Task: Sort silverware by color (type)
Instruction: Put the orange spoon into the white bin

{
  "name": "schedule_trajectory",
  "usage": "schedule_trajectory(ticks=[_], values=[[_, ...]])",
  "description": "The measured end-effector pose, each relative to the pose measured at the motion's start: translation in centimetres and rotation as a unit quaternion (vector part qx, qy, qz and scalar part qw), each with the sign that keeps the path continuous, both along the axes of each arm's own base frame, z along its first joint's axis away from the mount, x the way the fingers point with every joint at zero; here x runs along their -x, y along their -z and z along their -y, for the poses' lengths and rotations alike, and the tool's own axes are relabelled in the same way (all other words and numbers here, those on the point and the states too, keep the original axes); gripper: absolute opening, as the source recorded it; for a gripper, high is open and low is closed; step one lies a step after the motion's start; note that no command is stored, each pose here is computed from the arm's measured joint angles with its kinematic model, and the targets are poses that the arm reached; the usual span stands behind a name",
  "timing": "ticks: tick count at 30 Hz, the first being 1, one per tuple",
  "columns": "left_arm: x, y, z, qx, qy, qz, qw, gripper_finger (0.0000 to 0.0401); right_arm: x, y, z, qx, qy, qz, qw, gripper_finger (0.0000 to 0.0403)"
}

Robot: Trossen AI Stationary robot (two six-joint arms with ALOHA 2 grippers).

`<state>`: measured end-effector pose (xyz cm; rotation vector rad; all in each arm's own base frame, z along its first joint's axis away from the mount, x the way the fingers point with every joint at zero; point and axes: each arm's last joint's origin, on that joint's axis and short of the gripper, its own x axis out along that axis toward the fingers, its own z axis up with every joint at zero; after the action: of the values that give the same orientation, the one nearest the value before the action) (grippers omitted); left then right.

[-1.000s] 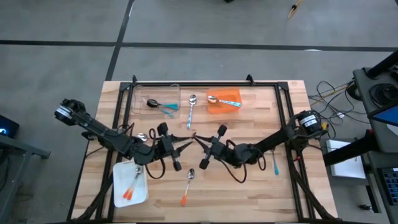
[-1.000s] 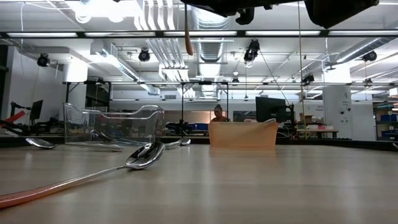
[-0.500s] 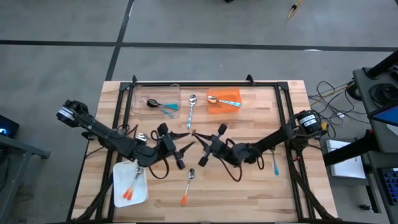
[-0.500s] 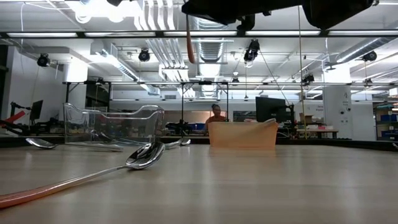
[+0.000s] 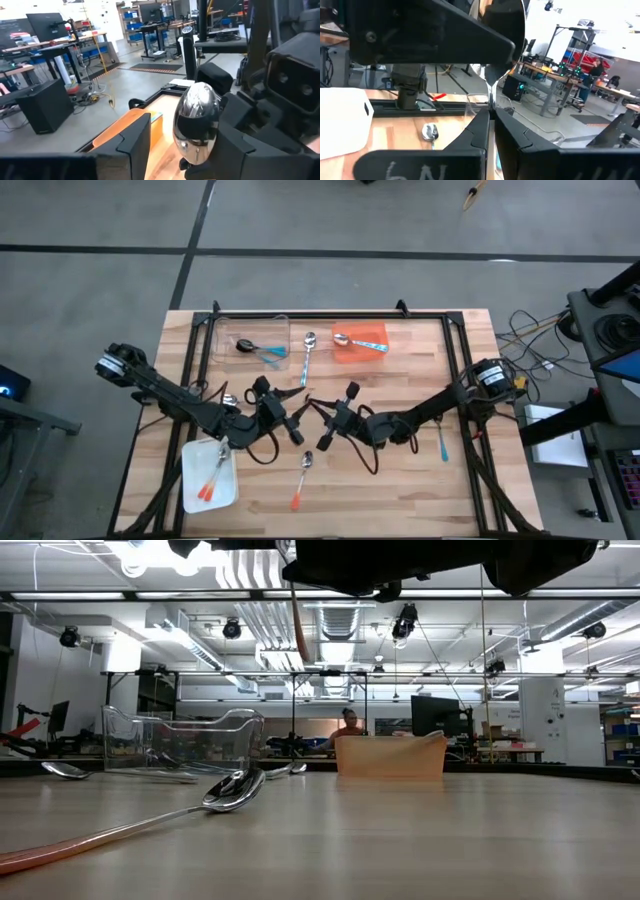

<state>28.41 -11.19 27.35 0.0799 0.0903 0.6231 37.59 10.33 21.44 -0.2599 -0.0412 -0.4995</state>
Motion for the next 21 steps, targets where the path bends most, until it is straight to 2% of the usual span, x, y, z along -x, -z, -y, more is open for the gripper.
schedule_trajectory(ticks=[5, 11, 21], values=[[-0.02, 0.00, -0.09, 0.000, -0.004, 0.000, 1.000, 0.0116, -0.28, -0.09, -0.09, 0.000, 0.001, 0.002, 1.000, 0.0012], [0.01, 0.03, -0.13, 0.011, -0.013, 0.008, 1.000, 0.0016, -0.31, 0.03, -0.06, 0.002, 0.001, -0.003, 1.000, 0.0013], [0.20, -0.20, -0.23, 0.018, -0.028, 0.018, 0.999, 0.0005, -0.35, 0.00, -0.04, -0.013, -0.005, 0.005, 1.000, 0.0013]])
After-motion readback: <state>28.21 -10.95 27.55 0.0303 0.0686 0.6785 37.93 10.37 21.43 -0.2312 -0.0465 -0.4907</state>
